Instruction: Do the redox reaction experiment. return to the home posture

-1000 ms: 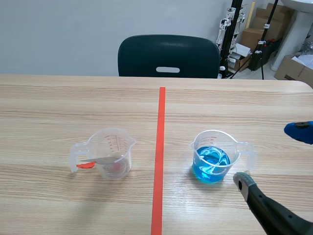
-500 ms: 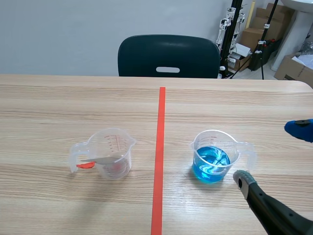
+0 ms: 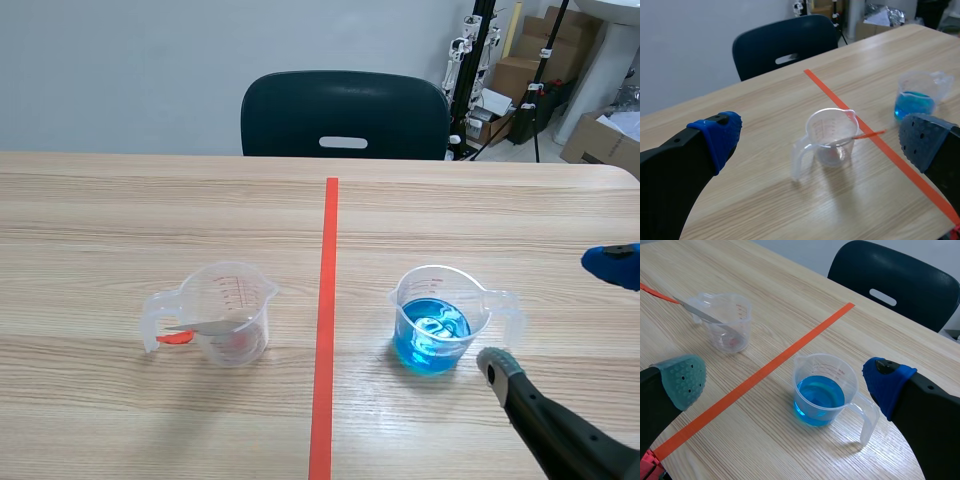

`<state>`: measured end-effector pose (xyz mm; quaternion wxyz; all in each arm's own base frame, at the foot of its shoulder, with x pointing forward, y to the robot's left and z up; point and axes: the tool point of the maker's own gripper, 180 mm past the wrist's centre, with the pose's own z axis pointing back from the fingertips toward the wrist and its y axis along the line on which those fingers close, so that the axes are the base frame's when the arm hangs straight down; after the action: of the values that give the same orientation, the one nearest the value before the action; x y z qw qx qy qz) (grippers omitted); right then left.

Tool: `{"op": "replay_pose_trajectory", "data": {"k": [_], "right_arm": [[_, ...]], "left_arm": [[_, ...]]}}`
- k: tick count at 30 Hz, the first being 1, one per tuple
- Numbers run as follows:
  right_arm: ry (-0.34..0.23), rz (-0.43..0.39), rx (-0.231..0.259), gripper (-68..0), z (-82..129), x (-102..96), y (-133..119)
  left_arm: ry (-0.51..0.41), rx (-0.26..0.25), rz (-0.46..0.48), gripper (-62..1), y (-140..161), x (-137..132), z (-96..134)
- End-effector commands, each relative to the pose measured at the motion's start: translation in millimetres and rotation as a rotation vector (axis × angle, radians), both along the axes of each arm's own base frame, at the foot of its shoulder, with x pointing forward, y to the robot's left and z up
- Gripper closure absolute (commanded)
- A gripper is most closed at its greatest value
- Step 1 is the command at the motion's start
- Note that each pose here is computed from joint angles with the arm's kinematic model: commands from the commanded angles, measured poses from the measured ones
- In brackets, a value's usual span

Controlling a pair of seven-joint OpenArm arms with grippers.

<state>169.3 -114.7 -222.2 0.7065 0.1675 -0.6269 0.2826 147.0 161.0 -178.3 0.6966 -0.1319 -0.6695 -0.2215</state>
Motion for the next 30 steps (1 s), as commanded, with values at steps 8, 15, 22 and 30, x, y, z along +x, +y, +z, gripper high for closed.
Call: {"op": "replay_pose_trajectory", "data": {"k": [8, 15, 22, 30], "right_arm": [[-0.042, 0.004, 0.025, -67.9, 12, 3.4, 2], [-0.041, 0.004, 0.023, -67.9, 12, 3.4, 2], [-0.04, 0.003, 0.022, -67.9, 12, 3.4, 2], [-0.035, 0.003, 0.019, -67.9, 11, 3.4, 2]], "left_arm": [[-0.085, -0.015, -0.001, -62.3, -4, 24, 15], [-0.2, -0.046, -0.005, -62.3, -6, 43, 38], [-0.161, 0.035, -0.016, -62.3, -11, 53, 25], [-0.137, 0.061, -0.035, -62.3, -14, 53, 19]]}}
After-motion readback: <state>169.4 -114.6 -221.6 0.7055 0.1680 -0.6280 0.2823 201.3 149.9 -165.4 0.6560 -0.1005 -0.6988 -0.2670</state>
